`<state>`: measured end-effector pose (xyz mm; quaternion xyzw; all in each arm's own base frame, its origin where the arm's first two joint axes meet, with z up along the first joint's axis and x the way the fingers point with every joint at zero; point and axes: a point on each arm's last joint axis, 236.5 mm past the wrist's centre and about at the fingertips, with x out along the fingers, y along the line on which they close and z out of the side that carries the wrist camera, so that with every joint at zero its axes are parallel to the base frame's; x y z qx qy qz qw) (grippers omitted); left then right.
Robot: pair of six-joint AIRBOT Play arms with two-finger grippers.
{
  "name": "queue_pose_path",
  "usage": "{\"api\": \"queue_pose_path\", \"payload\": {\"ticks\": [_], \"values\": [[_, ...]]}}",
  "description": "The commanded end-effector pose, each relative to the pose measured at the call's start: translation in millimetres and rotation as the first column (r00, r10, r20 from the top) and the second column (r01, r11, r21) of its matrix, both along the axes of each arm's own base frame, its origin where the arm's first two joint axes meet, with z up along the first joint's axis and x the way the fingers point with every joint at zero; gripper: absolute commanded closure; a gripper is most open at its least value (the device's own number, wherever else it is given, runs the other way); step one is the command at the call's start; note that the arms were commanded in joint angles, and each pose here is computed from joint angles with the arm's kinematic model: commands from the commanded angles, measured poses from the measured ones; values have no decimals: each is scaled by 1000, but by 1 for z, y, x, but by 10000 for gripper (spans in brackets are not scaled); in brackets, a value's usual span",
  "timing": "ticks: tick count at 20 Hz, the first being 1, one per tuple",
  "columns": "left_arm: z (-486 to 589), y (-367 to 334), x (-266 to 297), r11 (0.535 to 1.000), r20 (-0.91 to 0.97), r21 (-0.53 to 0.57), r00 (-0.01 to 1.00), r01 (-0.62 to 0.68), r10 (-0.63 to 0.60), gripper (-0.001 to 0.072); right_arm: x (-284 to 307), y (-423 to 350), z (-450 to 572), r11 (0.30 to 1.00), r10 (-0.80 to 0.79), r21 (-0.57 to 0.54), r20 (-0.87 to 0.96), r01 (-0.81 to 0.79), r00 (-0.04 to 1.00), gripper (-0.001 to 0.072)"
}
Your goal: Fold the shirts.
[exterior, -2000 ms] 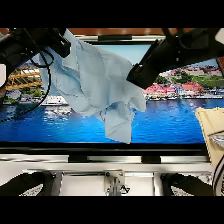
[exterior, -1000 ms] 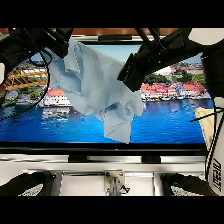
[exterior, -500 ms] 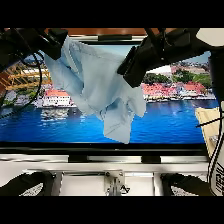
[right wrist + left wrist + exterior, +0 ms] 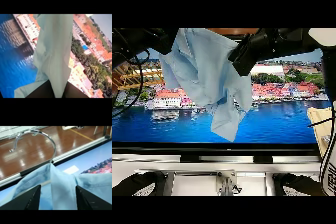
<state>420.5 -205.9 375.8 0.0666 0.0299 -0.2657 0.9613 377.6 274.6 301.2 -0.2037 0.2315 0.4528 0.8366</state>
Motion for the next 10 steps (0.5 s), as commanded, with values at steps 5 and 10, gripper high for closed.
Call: {"api": "queue_pose_path", "payload": {"ticks": [5, 10], "values": [[45, 12, -45, 997, 63, -68, 998, 25, -21, 171, 79, -76, 43, 916, -398, 47, 237, 399, 886, 655], [49, 22, -71, 1000, 58, -14, 998, 25, -24, 173, 91, -219, 90, 678, -732, 181, 258, 713, 631, 655]]}}
